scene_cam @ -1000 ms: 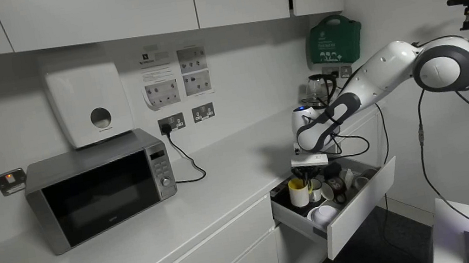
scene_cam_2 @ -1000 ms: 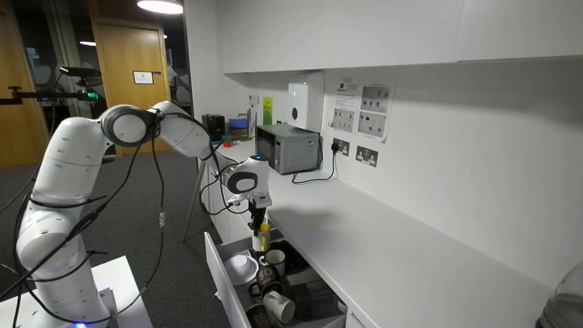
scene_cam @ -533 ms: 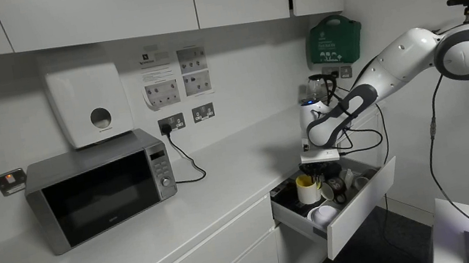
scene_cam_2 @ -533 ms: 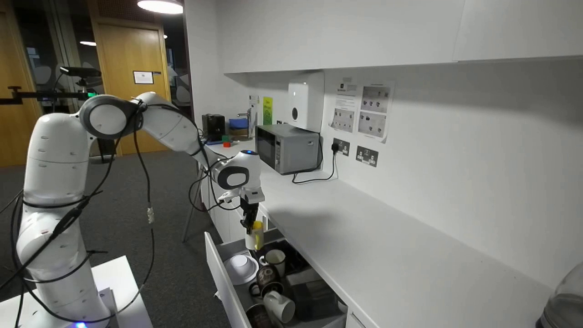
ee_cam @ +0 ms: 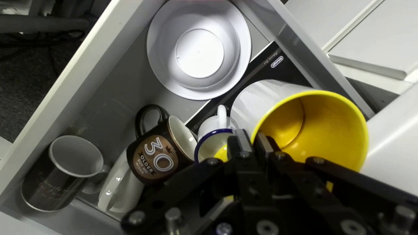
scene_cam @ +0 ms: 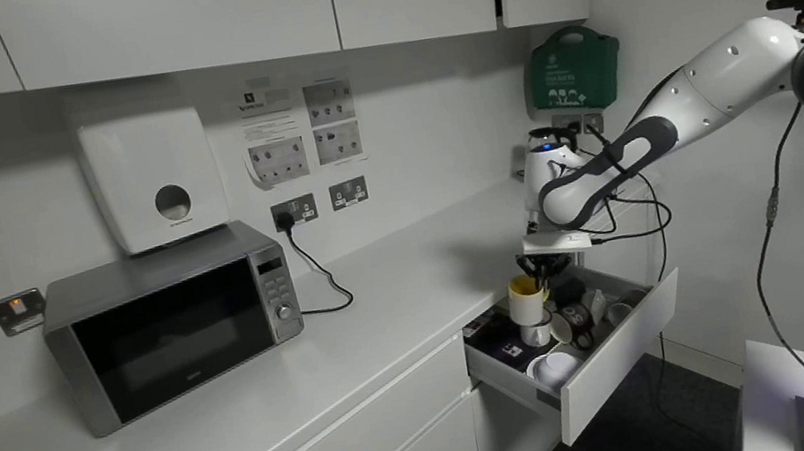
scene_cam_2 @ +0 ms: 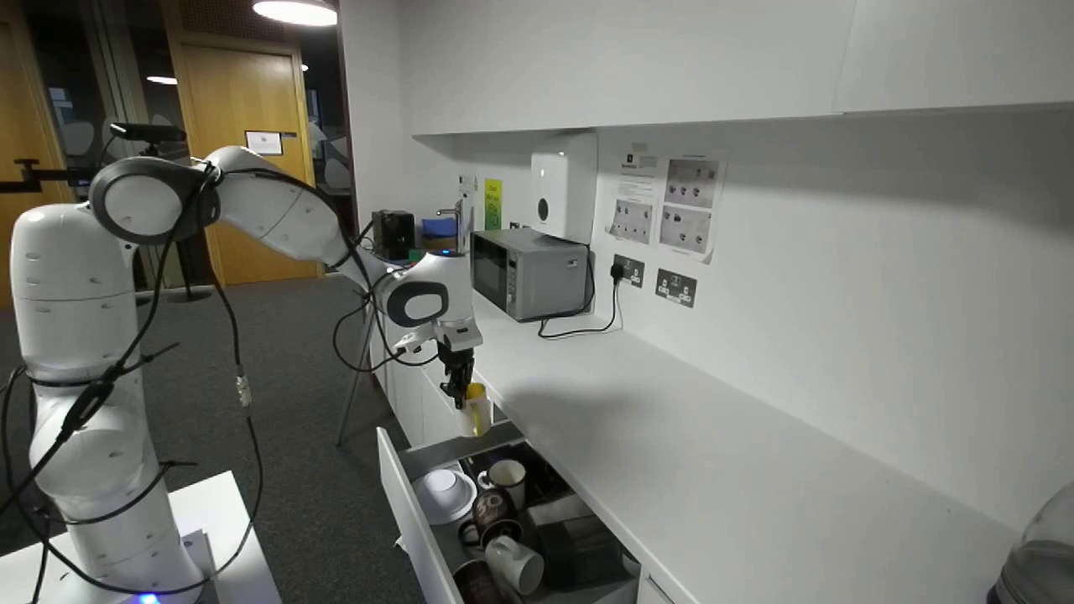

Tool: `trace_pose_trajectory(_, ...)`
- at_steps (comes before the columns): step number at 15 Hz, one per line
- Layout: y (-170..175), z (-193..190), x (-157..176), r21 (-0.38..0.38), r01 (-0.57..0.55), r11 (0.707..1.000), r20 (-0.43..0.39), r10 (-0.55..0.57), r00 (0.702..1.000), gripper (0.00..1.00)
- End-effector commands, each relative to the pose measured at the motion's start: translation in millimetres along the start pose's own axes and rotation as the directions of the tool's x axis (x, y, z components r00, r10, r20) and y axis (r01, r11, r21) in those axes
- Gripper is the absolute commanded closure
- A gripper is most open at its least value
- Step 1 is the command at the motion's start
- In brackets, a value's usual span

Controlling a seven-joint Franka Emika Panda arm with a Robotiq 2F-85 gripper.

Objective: Take four mugs out of the open drawer

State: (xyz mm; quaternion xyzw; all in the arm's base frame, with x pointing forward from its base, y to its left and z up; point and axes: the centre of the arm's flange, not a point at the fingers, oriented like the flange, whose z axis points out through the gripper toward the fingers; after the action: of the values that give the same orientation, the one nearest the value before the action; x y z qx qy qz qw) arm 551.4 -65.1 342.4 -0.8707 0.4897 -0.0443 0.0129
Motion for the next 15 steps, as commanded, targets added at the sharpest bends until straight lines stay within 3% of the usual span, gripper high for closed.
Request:
trace_pose_trajectory(1, 6.8, -42.9, 3.0, 0.017, 0.029, 0.999, -0.046, -0.028, 0.999, 0.98)
trace_pose_trajectory(8, -19.4, -93.5, 5.4, -0.024, 0.105, 0.994, -0.101, -0.107, 0.989, 0.98)
trace_pose_trajectory(15, -66.3, -135.8, 7.1, -0.040, 0.198, 0.979, -0.113, -0.202, 0.973, 0.98)
